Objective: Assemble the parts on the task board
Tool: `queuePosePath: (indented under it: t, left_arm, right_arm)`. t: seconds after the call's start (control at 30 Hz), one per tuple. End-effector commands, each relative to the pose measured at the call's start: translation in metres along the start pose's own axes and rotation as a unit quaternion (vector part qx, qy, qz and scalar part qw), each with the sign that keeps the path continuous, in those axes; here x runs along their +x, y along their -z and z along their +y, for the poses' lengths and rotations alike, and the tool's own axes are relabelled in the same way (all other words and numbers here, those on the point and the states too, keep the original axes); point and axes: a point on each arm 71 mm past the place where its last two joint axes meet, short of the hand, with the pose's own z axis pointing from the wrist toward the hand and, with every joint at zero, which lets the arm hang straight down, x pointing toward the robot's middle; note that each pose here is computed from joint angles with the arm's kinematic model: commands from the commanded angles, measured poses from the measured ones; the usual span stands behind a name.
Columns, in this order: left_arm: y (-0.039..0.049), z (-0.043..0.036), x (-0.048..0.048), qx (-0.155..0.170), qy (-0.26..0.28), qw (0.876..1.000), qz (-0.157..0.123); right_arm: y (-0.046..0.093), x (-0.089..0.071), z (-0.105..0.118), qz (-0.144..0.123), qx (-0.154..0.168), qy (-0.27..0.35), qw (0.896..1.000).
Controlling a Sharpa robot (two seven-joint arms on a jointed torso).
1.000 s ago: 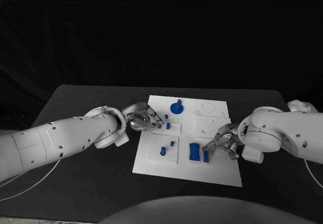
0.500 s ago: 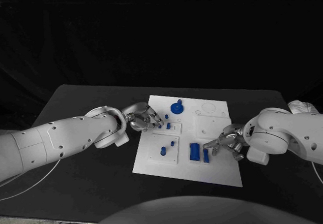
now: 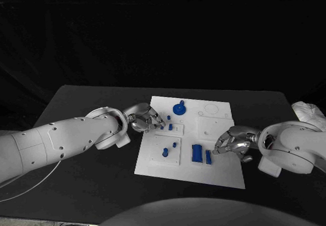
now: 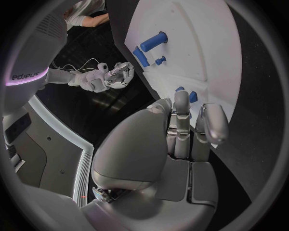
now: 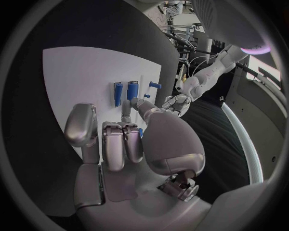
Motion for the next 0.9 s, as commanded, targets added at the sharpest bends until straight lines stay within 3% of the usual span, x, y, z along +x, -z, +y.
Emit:
queuePosePath:
  t: [0.03,0.17,0.4,0.6,0.9]
  left_arm:
    - [-0.0004,-0.0026,-0.0003,0.013,-0.001,1.0,-0.004]
    - [0.0002,-0.0026,-0.0008,0.015,-0.001,1.0,-0.006]
    - [0.0025,-0.0011,-0.002,0.014,-0.001,1.0,-0.009]
    - [0.0033,-0.0006,-0.0021,0.013,-0.001,1.0,-0.009]
    - [0.0031,-0.0008,-0.0017,0.012,0.0,1.0,-0.006]
  right_arm:
    - [0.005,0.0,0.01,-0.089,-0.116,0.123,0.982]
    - [0.006,0.01,0.003,-0.117,-0.147,0.163,0.969]
    - [0.002,0.025,-0.006,-0.137,-0.17,0.215,0.952]
    - [-0.003,0.032,-0.009,-0.148,-0.174,0.226,0.947]
    - [-0.011,0.037,-0.01,-0.144,-0.165,0.234,0.947]
